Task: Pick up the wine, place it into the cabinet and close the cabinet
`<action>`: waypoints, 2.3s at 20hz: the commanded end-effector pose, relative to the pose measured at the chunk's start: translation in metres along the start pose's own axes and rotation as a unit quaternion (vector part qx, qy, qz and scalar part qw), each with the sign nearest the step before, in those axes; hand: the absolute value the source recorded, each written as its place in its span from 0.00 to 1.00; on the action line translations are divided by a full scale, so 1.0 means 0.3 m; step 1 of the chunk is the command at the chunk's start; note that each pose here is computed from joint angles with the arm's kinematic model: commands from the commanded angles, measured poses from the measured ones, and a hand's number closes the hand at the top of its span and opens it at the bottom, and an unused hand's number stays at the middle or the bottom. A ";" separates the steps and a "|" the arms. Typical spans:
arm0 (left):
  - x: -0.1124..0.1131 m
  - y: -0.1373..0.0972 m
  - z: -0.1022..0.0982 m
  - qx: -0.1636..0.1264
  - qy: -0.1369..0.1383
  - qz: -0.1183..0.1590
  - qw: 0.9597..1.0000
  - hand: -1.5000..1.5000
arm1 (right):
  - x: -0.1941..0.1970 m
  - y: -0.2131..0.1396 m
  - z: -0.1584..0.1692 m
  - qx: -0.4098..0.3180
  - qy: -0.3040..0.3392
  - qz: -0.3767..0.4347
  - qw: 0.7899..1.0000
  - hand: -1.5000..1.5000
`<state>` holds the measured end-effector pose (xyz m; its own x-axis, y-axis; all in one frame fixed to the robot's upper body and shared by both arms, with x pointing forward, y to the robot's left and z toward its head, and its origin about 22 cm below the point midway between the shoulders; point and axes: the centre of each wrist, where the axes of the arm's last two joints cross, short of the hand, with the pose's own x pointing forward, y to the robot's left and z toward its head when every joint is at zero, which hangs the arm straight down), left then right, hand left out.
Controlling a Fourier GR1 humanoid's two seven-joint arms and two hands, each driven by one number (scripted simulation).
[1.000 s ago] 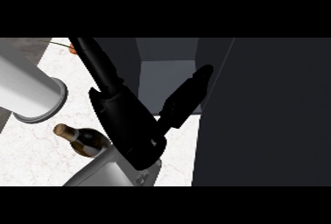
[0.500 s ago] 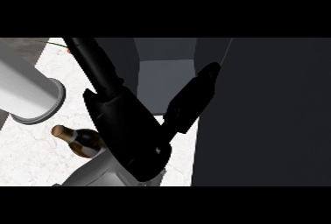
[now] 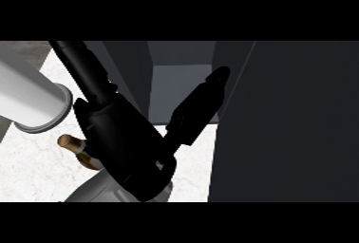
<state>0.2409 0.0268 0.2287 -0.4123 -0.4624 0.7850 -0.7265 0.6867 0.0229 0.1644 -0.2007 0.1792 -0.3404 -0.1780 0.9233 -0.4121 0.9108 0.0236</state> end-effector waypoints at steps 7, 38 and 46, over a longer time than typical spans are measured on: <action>-0.043 0.039 0.006 -0.004 0.107 -0.030 0.994 0.00 | 0.036 -0.028 0.006 -0.035 -0.011 0.035 0.999 0.00; -0.555 0.239 0.182 0.108 0.184 -0.097 0.972 0.00 | 0.043 -0.104 0.127 -0.029 -0.009 0.041 0.999 0.00; -0.702 0.328 0.303 0.116 0.187 -0.108 0.969 0.00 | 0.075 -0.094 0.143 -0.021 -0.013 0.038 0.999 0.00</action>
<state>0.2162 0.1389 0.0349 -0.0099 -0.3690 0.9294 -0.8786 0.4470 0.1681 0.1542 -0.2512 0.1674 -0.3774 -0.0382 0.9253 -0.2962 0.9517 -0.0815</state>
